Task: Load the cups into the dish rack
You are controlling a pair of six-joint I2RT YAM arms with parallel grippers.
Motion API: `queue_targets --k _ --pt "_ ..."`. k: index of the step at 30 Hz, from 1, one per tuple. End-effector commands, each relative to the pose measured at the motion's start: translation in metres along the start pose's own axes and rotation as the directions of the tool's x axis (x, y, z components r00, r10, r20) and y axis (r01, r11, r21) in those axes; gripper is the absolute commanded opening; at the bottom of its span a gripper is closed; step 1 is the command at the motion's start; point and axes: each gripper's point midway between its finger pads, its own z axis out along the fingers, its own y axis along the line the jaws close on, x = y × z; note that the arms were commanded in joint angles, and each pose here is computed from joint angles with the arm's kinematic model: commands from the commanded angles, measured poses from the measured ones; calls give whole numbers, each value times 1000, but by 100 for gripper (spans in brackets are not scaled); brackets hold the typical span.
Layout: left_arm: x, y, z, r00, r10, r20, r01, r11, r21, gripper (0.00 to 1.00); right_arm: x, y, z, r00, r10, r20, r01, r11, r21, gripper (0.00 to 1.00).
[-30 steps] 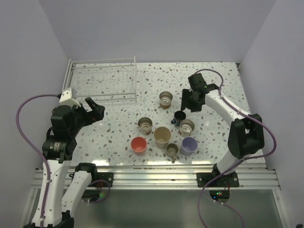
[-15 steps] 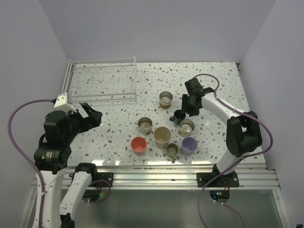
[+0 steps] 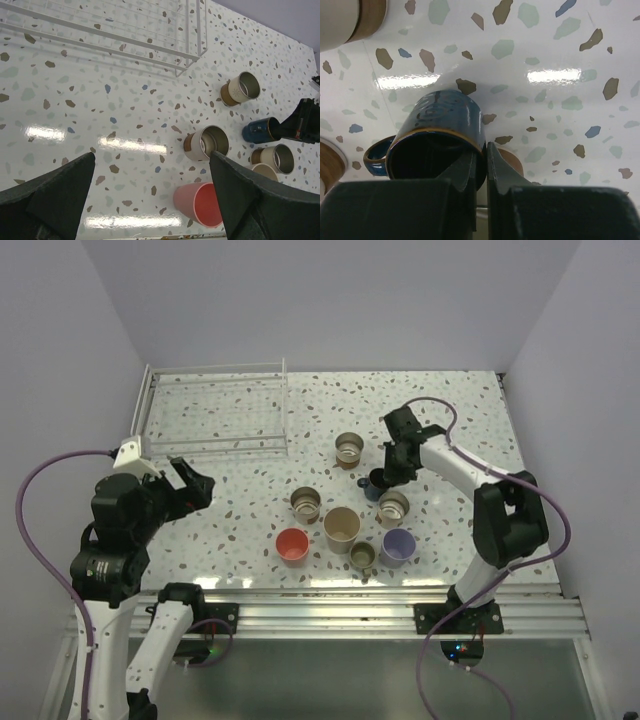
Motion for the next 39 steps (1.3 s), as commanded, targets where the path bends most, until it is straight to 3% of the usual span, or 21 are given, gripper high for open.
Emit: queue_targets --k 1,4,8,12,14,15,17,19,20,21,22,24,26,28,32,33,34,35,37,39 --pt "-16 0 -8 999 -3 49 4 1000 -24 100 -39 14 -29 995 16 97 -13 999 -29 0" --pt "-30 -9 -11 996 31 83 -32 999 8 100 -55 19 -53 991 22 129 -17 999 -40 0" --pt "-45 -21 -9 992 54 118 -60 997 53 100 -101 40 -116 961 81 263 -47 990 -134 0" --pt "-55 -33 -3 991 27 132 -41 994 101 99 -115 75 -173 945 165 283 -58 935 -351 0" --pt "-68 -45 -5 981 6 193 -38 986 162 92 -115 93 -195 938 234 257 -91 880 -466 0" --pt "-67 -51 -5 979 -7 202 -33 980 196 92 -109 108 -215 936 273 221 -103 815 -570 0" --pt "-77 -64 -7 969 -7 246 -59 964 261 93 -102 119 -231 933 314 176 -129 748 -651 0" --pt "-78 -67 -4 968 -3 250 -69 958 279 98 -97 132 -256 928 339 151 -115 649 -752 0" --pt "-82 -72 -4 964 1 265 -83 951 299 100 -90 139 -270 933 350 84 -147 583 -799 0" --pt "-80 -81 -6 966 11 258 -104 931 350 100 -93 147 -285 929 360 85 -124 521 -845 0" --pt "-77 -88 -4 968 24 250 -123 913 389 100 -81 152 -299 929 368 -18 -188 432 -882 0" --pt "-79 -117 -15 961 42 274 -188 826 532 100 -87 161 -329 920 390 -51 -172 283 -943 0" --pt "-85 -133 -22 955 10 295 -197 766 612 100 -82 164 -343 894 405 -189 -272 159 -949 0" --pt "-80 -147 -28 966 -13 260 -177 698 694 100 -84 166 -363 894 395 -209 -264 91 -960 0" --pt "-96 -173 -44 955 -49 293 -215 566 796 100 -94 170 -394 855 395 -336 -340 -62 -938 0" --pt "-101 -177 -47 953 -58 297 -219 544 810 100 -99 169 -411 863 389 -323 -296 -131 -946 0" --pt "-105 -182 -45 961 -84 265 -183 525 831 100 -104 171 -416 833 383 -399 -352 -190 -917 0" --pt "-116 -189 -55 945 -102 312 -226 484 845 100 -109 172 -417 823 376 -425 -364 -225 -904 0" --pt "-129 -196 -59 939 -148 311 -215 453 865 100 -117 171 -439 818 356 -453 -347 -324 -880 0" --pt "-143 -202 -67 918 -187 350 -246 424 871 100 -127 175 -443 810 351 -470 -345 -362 -866 0"
